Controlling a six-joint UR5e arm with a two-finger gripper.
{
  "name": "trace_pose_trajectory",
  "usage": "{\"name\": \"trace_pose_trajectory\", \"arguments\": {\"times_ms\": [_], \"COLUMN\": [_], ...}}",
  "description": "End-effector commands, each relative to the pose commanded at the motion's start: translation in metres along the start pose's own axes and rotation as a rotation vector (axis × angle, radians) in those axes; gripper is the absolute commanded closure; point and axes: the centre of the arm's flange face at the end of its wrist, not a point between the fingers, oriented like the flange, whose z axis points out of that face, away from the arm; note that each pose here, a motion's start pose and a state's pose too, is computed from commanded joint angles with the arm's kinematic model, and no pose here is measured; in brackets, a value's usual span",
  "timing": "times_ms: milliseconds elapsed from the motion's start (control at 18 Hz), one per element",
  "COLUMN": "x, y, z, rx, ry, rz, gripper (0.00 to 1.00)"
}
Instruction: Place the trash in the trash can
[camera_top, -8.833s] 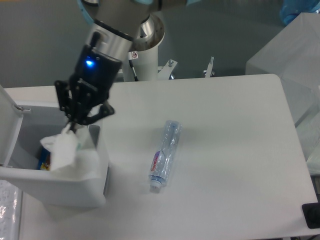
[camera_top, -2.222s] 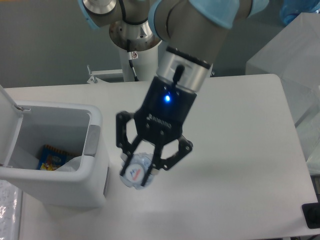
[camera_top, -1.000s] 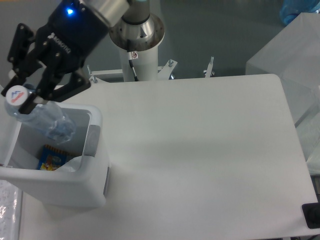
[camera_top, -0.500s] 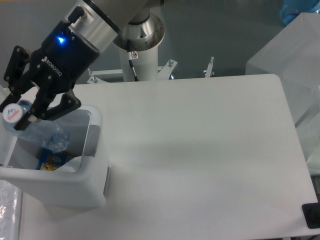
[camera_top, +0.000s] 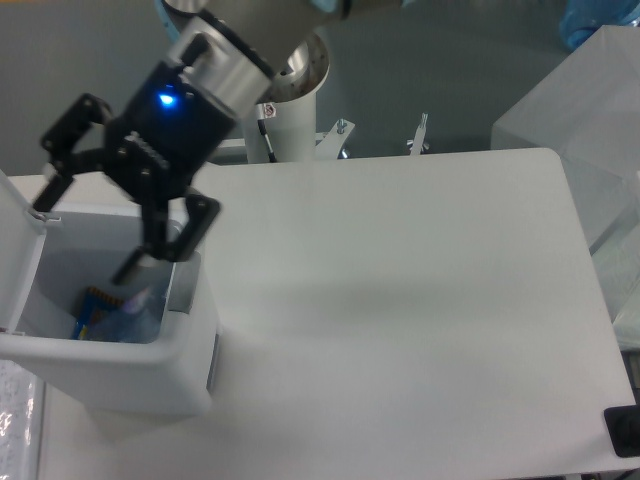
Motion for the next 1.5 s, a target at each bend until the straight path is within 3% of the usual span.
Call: {"name": "trace_pose_trajectory", "arguments": {"times_ms": [278, 500, 778, 1000, 1111, 1222, 1333, 1500], "x": [-0.085, -0.146, -0.182, -0.203, -0.204, -0.203, -0.206, -0.212], "y": [0.051, 0.087, 0.150, 0.184, 0.194, 0.204, 0.215, 0.218], "z": [-0.035, -0.061, -0.050, -0.046, -0.045, -0.045, -0.047, -0.044], "rx": [-0.018, -0.107, -0.420, -0.621, -0.696, -0.802, -0.923, -0.989], "ry": [-0.092, -0.226, -0.374, -0.434, -0.414, -0.348, -0.275, -0.216], "rz": [0.005, 0.031, 0.111, 0.132, 0.192, 0.277, 0.295, 0.310], "gripper": [0.00, 0.00, 0.00, 0.00, 0.00, 0.00, 0.00, 0.00]}}
